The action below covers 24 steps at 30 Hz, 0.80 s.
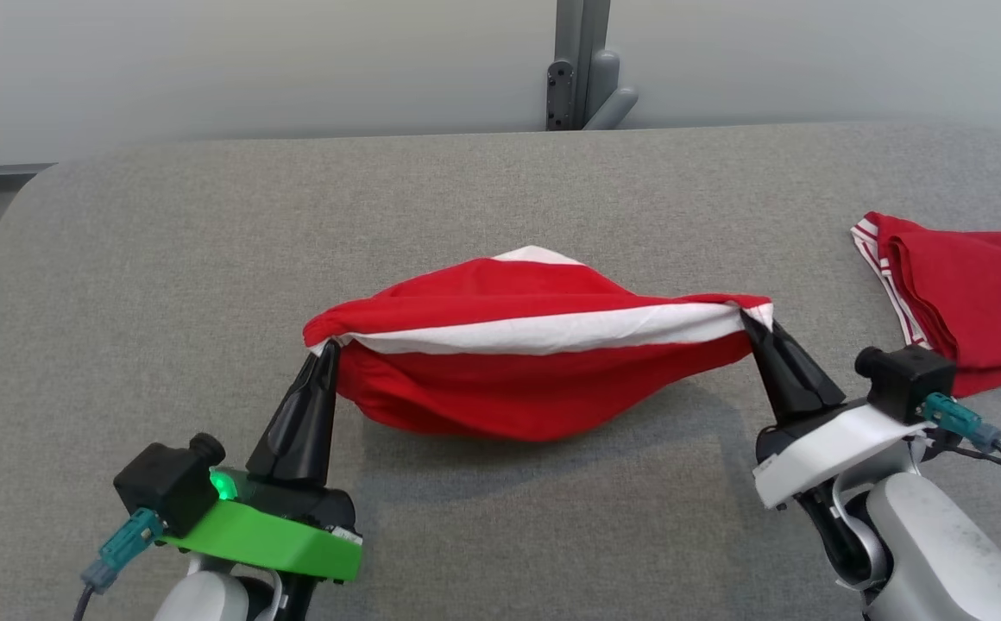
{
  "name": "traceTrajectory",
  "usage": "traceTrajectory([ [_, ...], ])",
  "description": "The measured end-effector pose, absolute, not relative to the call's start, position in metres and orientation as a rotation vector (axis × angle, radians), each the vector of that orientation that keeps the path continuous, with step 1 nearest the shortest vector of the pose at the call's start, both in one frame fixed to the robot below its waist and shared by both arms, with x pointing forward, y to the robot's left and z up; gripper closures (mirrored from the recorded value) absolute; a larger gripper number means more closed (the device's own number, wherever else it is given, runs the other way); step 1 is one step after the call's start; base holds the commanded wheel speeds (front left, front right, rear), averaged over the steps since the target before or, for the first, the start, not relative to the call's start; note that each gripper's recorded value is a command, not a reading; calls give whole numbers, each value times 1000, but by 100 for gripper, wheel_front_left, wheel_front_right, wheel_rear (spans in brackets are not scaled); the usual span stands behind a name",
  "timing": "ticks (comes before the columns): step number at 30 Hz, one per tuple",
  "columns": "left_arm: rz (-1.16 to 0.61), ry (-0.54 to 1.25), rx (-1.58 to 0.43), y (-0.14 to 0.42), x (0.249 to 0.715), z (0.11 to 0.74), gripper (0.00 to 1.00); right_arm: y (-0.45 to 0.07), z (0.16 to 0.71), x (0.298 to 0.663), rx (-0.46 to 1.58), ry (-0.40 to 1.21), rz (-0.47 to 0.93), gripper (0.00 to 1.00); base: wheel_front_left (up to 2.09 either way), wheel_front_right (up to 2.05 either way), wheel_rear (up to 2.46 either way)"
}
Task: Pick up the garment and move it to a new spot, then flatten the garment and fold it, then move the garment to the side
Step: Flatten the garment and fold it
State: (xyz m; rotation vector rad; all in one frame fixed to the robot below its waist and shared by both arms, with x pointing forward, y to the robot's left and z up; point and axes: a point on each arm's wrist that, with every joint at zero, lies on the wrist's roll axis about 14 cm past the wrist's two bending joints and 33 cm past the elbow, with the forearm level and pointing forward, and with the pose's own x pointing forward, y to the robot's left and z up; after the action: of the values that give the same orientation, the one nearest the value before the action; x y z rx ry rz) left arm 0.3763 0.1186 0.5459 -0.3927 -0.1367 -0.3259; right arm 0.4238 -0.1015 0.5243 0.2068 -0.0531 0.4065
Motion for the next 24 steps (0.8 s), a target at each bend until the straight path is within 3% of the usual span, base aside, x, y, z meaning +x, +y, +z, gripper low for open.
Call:
traceTrajectory([
  [16, -489, -517, -517, 104, 345, 675, 100, -134, 685, 364, 271, -467, 455, 100, 0, 0, 0],
  [20, -542, -522, -519, 99, 351, 688, 100, -133, 694, 363, 275, -463, 465, 100, 0, 0, 0],
  [24, -589, -478, -505, 92, 378, 691, 100, -129, 692, 385, 293, -424, 472, 100, 0, 0, 0],
])
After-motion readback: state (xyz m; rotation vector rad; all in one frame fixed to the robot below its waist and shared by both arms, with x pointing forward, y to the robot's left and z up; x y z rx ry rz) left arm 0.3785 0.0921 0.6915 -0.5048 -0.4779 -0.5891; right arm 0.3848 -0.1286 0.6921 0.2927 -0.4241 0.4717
